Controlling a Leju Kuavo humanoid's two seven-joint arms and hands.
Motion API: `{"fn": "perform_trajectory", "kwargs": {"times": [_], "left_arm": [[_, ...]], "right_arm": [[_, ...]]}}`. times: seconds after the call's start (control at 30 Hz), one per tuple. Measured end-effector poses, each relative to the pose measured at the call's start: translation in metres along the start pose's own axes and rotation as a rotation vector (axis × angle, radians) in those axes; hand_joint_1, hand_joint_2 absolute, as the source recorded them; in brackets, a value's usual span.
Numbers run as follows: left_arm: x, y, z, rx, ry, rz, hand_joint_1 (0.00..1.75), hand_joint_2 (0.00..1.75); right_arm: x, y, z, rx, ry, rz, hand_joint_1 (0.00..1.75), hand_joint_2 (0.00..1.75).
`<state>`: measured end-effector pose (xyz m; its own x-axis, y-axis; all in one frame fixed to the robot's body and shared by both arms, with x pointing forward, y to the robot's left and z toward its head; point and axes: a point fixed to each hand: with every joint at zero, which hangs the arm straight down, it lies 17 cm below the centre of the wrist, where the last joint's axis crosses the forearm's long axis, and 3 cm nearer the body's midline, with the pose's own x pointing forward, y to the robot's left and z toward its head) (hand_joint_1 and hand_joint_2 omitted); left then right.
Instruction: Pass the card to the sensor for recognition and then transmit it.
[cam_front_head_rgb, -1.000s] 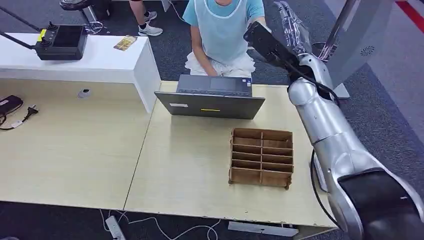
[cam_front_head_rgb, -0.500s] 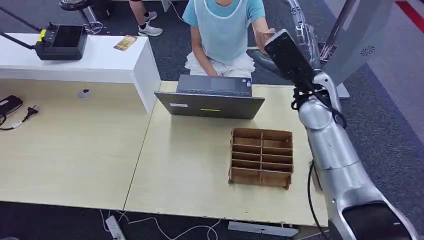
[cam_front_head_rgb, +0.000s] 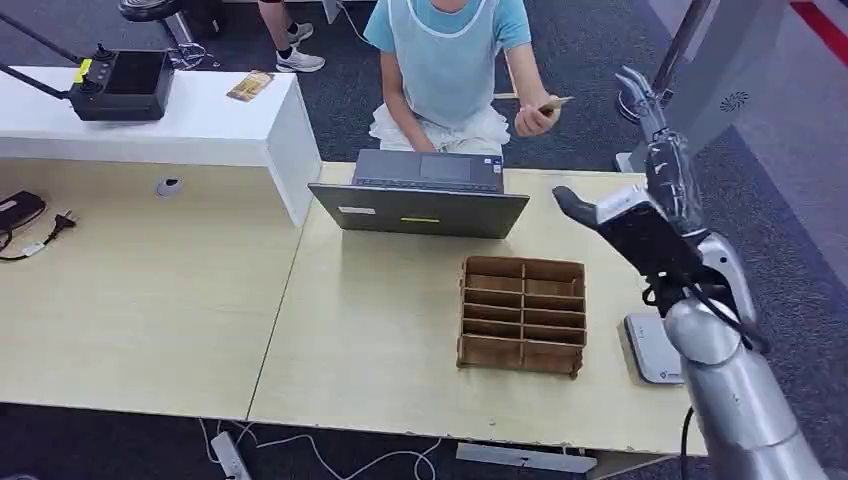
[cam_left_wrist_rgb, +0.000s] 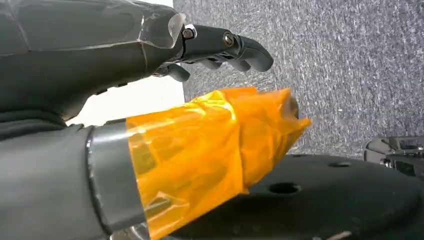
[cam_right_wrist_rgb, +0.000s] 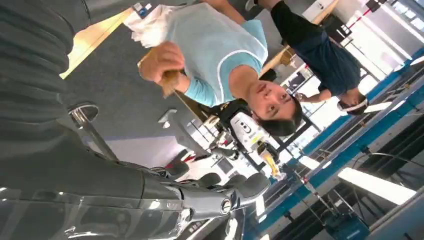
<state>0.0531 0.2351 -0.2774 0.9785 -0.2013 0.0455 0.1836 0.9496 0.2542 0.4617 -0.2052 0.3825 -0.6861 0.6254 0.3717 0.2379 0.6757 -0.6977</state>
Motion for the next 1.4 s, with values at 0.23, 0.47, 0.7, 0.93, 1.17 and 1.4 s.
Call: {"fn": "perform_trajectory", "kwargs": {"times": [0.23,0.47,0.7,0.93,1.17,1.4], "left_arm": [[-0.001,-0.004,0.001,-0.006,0.010,0.028,0.00,0.00],[-0.003,-0.007,0.002,-0.009,0.021,0.055,0.00,0.00],[-0.004,-0.007,0.002,-0.009,0.024,0.062,0.00,0.00],[-0.005,-0.007,0.002,-0.009,0.031,0.064,0.00,0.00],[-0.006,-0.007,0.003,-0.004,0.040,0.100,0.00,0.00],[-0.009,-0.007,0.003,-0.001,0.058,0.091,0.00,0.00]], "right_arm": [[0.000,0.019,0.060,0.034,0.031,0.072,0.00,1.75],[0.005,0.040,0.108,0.071,0.074,0.135,0.00,1.75],[0.012,0.046,0.122,0.087,0.084,0.125,0.00,1.75],[0.016,0.051,0.140,0.094,0.091,0.216,0.00,1.75],[0.014,0.060,0.158,0.114,0.132,0.312,0.00,1.75],[0.005,0.074,0.167,0.182,0.161,0.506,0.00,1.75]]}}
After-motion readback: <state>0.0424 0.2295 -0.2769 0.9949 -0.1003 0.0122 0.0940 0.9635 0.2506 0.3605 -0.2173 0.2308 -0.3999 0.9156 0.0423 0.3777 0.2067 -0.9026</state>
